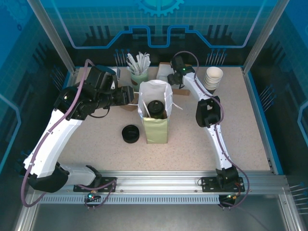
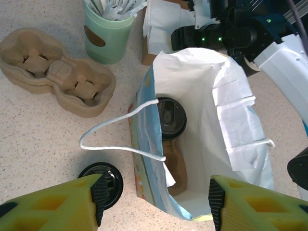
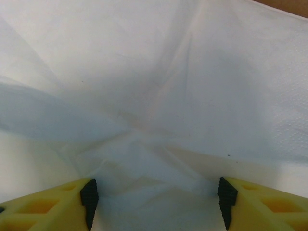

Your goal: Pack the takeout coffee

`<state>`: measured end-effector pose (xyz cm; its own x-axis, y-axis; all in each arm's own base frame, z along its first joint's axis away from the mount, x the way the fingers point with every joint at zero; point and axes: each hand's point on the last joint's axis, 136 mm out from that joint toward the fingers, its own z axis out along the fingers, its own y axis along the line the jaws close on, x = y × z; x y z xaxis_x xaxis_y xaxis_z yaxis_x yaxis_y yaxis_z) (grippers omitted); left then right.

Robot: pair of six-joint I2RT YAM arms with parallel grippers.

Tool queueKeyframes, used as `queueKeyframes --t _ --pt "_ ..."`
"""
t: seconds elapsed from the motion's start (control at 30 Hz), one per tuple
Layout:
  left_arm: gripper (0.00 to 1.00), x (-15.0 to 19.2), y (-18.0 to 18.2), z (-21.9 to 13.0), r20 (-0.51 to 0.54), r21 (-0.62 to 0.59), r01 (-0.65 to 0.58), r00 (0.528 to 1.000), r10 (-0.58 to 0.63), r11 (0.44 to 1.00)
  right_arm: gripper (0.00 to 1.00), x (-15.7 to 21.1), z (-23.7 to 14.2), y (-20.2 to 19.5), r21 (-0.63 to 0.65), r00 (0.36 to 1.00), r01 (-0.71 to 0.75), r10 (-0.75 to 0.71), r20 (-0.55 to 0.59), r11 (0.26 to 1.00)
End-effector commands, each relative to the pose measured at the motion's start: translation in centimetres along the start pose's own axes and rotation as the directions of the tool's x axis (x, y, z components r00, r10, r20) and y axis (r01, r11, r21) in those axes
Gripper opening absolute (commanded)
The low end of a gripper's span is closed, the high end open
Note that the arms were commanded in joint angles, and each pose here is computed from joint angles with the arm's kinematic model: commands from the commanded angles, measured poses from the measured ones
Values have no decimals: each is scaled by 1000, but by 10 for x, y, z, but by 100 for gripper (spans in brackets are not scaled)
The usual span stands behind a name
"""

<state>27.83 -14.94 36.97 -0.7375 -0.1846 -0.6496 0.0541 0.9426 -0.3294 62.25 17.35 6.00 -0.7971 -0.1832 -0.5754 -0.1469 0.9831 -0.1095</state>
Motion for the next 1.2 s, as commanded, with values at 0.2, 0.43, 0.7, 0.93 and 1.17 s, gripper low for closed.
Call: queueKeyframes --t 0.2,0.43,0.7,0.93,1.17 --pt "60 9 20 -5 -3 -45 -6 1000 6 999 65 8 14 8 -9 999 39 -39 -14 999" --pt "61 14 23 0 -21 -53 -7 1000 6 999 54 4 11 11 -33 1000 29 -29 -3 999" --pt "62 16 24 2 -21 -47 -2 1000 1 999 40 -9 -5 9 -58 1000 2 -1 23 998" --pt "62 20 27 6 -31 -50 1 1000 -2 999 39 -25 -25 10 -77 998 -13 17 61 997" --pt "63 21 27 6 -32 -51 0 999 -2 999 38 -36 -38 6 -70 996 -13 19 92 997"
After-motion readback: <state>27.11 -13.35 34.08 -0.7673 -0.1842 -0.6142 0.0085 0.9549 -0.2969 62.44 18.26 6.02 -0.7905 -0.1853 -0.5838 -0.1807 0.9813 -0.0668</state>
